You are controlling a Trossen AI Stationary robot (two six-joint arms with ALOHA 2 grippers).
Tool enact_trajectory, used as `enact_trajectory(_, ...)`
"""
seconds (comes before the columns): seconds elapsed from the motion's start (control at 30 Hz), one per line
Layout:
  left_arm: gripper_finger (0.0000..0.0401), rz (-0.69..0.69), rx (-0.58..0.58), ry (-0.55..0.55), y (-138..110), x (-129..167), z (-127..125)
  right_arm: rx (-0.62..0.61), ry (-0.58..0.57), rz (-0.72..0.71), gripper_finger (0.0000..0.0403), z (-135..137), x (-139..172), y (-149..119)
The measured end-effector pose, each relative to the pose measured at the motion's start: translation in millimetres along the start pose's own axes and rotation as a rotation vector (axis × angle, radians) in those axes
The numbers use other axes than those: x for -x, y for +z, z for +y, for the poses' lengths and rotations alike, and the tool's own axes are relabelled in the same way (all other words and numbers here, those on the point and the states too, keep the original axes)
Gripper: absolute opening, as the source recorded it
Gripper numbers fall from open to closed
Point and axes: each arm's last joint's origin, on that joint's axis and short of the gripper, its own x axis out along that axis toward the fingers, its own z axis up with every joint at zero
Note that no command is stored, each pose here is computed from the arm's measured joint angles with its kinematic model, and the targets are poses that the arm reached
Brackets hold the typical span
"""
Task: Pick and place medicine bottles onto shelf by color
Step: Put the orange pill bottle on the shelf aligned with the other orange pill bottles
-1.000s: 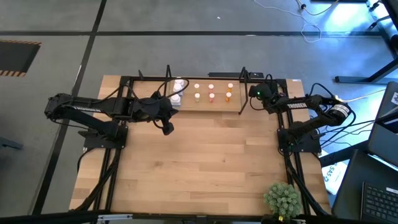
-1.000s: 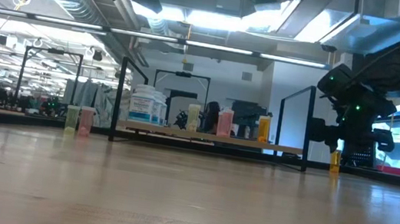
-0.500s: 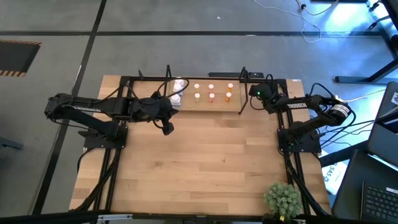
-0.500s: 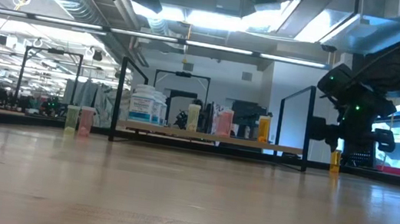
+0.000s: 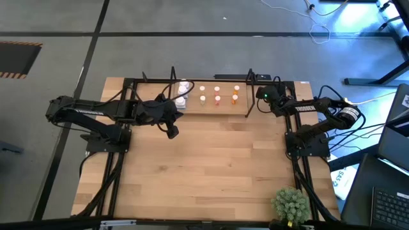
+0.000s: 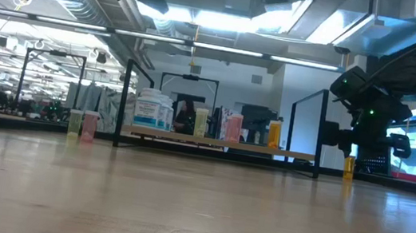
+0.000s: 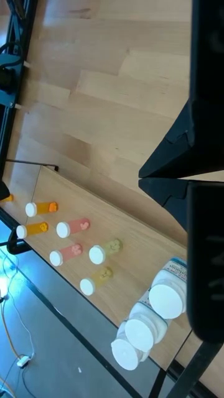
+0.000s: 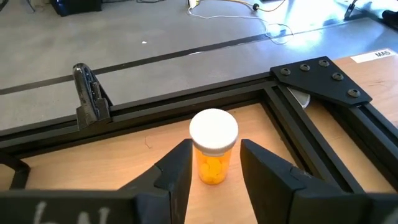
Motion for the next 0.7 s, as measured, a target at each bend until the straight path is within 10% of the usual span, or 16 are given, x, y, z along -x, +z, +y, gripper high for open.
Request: enact_trajectory(0.7, 0.0000, 0.000, 0.000, 0.000, 0.0, 0.0, 0.0, -0.058, -0.028, -0.046, 0.0173, 0.2, -0.3, 1.8)
